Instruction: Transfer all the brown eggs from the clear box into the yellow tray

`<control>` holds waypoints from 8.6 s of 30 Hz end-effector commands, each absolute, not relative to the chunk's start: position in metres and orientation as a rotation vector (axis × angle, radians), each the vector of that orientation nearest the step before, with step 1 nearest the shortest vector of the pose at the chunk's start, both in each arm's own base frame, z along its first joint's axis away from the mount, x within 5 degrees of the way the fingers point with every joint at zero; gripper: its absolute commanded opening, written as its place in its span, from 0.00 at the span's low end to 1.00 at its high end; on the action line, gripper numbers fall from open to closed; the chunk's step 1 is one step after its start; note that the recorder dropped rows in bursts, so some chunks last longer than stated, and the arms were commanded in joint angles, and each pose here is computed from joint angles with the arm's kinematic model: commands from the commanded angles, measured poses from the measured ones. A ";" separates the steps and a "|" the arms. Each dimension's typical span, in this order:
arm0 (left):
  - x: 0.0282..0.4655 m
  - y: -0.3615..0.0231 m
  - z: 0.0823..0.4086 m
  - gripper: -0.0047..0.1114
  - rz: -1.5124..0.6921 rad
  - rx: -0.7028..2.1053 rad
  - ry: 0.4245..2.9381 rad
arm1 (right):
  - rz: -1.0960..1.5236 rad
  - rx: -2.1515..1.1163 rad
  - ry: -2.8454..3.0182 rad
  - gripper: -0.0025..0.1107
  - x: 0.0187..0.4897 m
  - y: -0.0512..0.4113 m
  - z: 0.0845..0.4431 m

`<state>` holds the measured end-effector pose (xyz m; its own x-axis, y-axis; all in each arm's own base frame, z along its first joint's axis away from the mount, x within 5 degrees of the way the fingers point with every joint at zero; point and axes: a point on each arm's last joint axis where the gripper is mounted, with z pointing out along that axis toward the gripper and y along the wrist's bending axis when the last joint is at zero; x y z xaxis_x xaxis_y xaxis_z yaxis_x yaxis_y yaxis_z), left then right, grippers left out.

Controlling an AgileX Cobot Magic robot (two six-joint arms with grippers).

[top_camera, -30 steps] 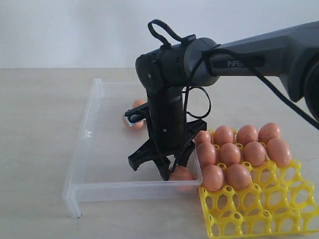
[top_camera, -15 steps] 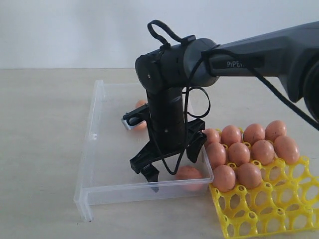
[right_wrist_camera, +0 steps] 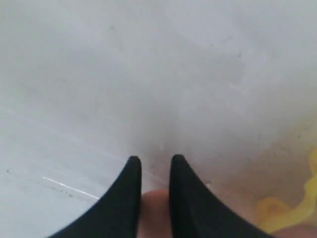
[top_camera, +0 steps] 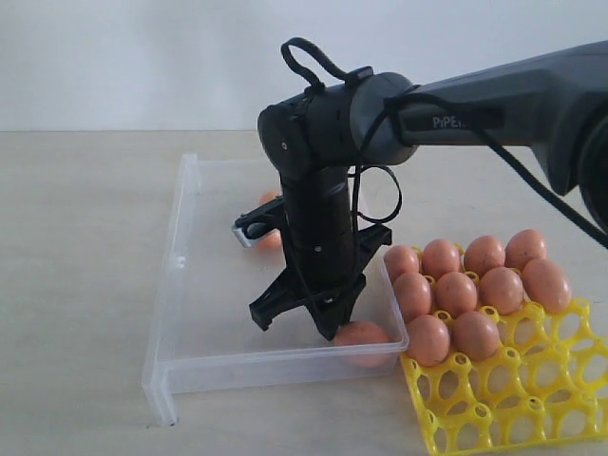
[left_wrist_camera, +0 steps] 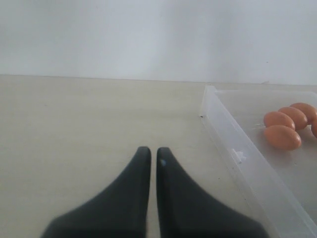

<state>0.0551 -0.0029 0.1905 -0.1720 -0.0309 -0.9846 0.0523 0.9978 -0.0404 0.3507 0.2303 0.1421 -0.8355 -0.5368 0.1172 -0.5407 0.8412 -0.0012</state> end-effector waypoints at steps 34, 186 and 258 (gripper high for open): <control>0.055 -0.003 0.190 0.08 -0.072 0.014 1.734 | -0.104 1.225 -3.340 0.66 0.417 0.268 0.183; 0.055 -0.003 0.190 0.08 -0.072 0.014 1.736 | -0.721 -0.548 -4.540 0.02 0.211 0.024 0.307; 0.055 -0.003 0.191 0.08 -0.072 0.014 1.734 | -1.128 0.994 -3.646 0.02 0.231 -0.051 0.132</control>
